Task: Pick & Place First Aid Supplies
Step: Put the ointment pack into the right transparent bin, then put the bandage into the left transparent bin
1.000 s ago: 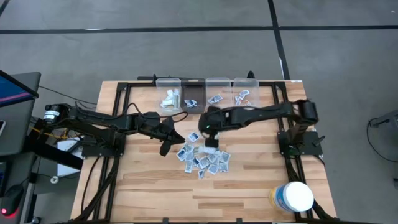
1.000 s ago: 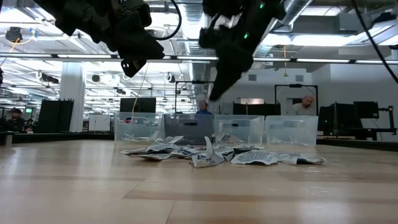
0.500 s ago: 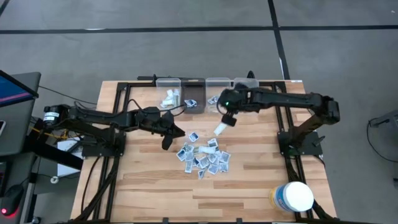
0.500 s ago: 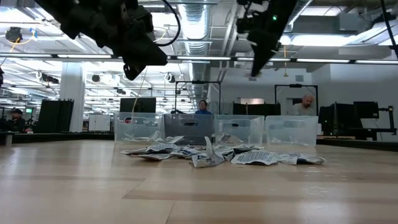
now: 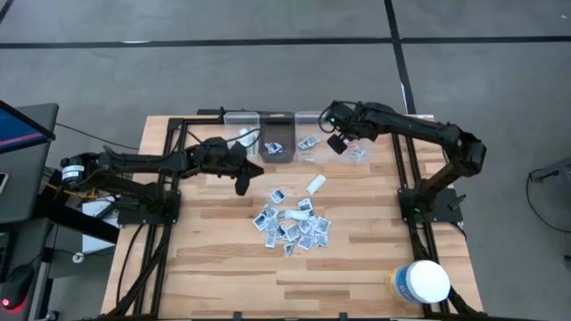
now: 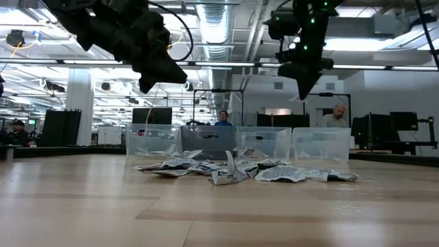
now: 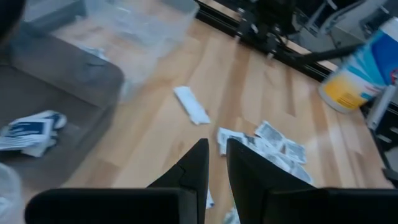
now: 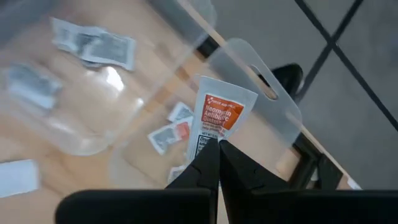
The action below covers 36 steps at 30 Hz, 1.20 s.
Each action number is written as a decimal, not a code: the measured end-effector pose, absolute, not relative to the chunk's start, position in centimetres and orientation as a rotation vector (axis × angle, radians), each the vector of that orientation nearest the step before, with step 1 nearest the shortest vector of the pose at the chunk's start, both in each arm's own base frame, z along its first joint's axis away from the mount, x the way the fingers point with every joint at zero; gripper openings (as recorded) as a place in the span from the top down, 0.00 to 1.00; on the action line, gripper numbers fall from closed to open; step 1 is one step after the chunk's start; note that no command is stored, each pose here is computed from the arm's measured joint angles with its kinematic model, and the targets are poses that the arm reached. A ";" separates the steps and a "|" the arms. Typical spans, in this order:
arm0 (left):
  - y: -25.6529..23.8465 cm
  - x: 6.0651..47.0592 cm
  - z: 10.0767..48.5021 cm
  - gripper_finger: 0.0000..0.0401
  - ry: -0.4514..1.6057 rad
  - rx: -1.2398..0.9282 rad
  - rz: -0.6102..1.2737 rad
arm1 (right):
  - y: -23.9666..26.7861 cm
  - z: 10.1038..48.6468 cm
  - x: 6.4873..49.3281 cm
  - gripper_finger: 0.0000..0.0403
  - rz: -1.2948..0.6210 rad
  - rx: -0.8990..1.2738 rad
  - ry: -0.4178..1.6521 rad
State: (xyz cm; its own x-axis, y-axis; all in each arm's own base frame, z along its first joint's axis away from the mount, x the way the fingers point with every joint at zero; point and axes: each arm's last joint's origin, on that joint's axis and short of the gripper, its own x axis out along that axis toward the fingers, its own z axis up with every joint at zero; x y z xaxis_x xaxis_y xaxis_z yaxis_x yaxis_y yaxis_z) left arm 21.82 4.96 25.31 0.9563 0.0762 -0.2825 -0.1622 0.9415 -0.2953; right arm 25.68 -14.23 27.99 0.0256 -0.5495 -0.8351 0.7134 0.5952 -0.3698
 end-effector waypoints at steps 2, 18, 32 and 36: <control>5.4 21.7 25.3 0.86 0.268 -0.325 0.144 | -14.8 27.8 25.3 1.00 -1.001 0.181 1.204; 6.5 21.4 25.4 0.86 0.253 -0.313 0.190 | -15.4 27.8 24.8 0.82 -0.994 0.159 1.238; 6.3 21.5 25.3 0.86 0.263 -0.315 0.141 | -13.4 27.9 26.2 0.67 -0.910 0.101 1.223; 5.9 21.5 25.3 0.86 0.273 -0.328 0.069 | -12.0 28.1 27.5 0.69 -0.811 0.006 1.184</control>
State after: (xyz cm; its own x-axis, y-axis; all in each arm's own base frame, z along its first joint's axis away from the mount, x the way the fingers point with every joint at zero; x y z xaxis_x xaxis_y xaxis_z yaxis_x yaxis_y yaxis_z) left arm 21.54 5.86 25.32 0.9610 0.0232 -0.2754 -0.1114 0.9445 -0.3090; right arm 27.49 -11.95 28.08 0.1353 -0.5569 -0.8195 0.5626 0.7240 -0.3991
